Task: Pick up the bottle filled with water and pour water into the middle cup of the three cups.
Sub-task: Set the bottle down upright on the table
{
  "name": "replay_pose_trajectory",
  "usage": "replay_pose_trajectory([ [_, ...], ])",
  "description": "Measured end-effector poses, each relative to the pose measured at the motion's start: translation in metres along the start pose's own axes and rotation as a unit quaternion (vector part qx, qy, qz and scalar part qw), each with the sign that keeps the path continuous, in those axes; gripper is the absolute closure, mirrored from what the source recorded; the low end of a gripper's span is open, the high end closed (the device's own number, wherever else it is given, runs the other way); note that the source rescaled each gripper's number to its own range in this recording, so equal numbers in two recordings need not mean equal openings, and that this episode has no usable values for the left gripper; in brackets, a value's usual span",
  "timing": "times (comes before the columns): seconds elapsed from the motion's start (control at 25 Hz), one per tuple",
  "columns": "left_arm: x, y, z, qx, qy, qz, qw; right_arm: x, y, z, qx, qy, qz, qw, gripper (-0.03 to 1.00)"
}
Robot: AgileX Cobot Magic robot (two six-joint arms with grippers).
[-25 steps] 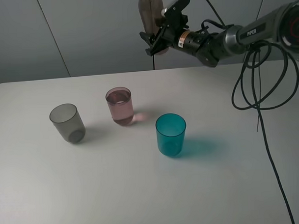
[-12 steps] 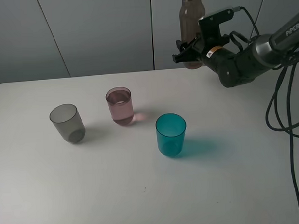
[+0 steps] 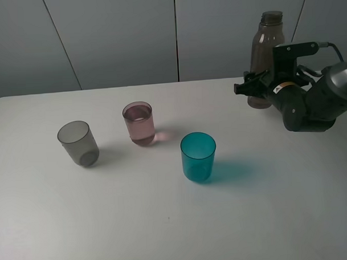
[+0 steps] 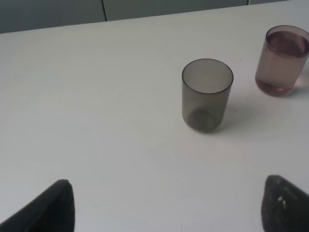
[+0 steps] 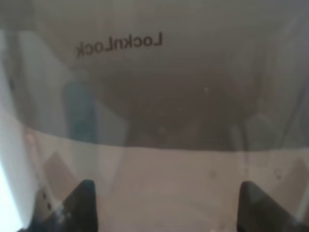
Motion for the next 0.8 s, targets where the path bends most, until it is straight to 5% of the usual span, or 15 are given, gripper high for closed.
replay_pose_trajectory([
  [0.32,0.0,0.0,0.0,0.0,0.0,0.0,1.0,-0.012,-0.006,-0.013,0.017,0.018,-0.056,0.998,0.97],
  [0.8,0.0,0.0,0.0,0.0,0.0,0.0,1.0,0.013,0.008,-0.009,0.036,0.012,-0.061,0.997,0.97],
])
Point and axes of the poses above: a point on each arm's last joint axis where the gripper is mounted, x pointing out along that axis toward the gripper, z along the wrist's bending axis when the last joint is at zero, y = z × x, the point moved 7 cm from there along x, pointing out along that axis toward the gripper, and after that the axes turned 13 degrees about x, right-handed, at the moved point
